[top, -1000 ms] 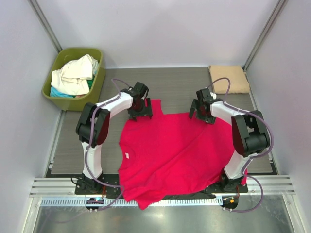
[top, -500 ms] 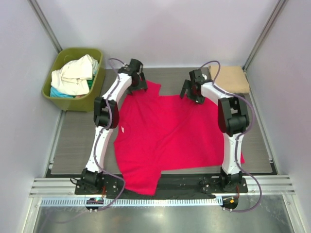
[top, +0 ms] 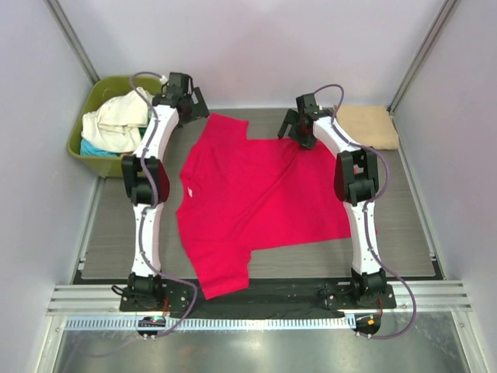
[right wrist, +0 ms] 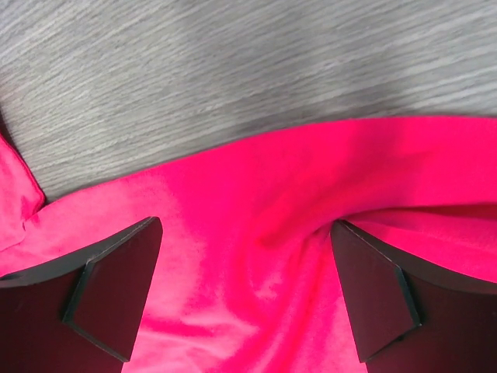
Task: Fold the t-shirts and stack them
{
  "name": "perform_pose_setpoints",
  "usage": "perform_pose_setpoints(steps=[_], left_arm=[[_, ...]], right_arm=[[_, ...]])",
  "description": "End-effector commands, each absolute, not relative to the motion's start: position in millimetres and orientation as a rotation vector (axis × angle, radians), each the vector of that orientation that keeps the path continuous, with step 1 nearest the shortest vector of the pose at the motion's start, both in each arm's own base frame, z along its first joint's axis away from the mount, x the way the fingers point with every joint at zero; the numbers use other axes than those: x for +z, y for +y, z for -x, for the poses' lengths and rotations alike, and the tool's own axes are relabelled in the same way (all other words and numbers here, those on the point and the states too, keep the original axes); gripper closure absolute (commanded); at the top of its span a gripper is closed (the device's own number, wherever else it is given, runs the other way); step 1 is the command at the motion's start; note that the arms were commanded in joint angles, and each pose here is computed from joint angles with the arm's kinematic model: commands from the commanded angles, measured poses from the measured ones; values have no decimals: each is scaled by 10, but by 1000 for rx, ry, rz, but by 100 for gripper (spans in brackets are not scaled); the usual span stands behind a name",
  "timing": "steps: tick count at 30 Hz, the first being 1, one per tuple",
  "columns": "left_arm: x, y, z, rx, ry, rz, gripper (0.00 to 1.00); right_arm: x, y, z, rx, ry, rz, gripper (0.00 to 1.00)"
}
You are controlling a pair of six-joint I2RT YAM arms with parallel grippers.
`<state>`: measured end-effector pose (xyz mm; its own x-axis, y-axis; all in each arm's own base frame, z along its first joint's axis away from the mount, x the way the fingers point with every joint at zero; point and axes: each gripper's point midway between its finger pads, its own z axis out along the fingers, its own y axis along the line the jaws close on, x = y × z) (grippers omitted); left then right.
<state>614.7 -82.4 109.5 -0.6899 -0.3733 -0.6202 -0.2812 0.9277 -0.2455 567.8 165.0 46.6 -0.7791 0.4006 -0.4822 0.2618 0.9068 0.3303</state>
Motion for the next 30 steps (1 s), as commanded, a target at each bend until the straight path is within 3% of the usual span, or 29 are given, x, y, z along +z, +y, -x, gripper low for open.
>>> perform_pose_setpoints(steps=[1,8,9,11,12,13,19,25,30], left_arm=[[2984,-1147,-5738,-284,2060,347,0],[2808,-1356,-4572,-177,2243,260,0],[2527,-1357,-4368,-130,2318,240,0],[2547,-1426,-3996,-98,2315,212,0],[2220,-1390,-3765,-36,2392,197,0],[2151,-1325,-3604,22,2401,213,2],[1608,-1426,-2387,-32,2570,175,8],[1200,-1594,-1595,-205,2624,273,12],[822,-1490,-1104,-110,2685,298,8]], right_arm=[[1010,1692,-5654,392,2437,-457,4],[1349,1382,-5232,239,2413,-409,0],[1528,1317,-5159,220,2380,-410,0],[1472,1232,-4958,188,2396,-409,0],[1713,1147,-4874,171,2337,-422,0],[1581,1082,-4732,144,2351,-430,0],[1863,637,-3896,211,1992,-663,0],[1631,580,-3390,255,2006,-663,1],[1570,524,-3164,250,2012,-646,0]])
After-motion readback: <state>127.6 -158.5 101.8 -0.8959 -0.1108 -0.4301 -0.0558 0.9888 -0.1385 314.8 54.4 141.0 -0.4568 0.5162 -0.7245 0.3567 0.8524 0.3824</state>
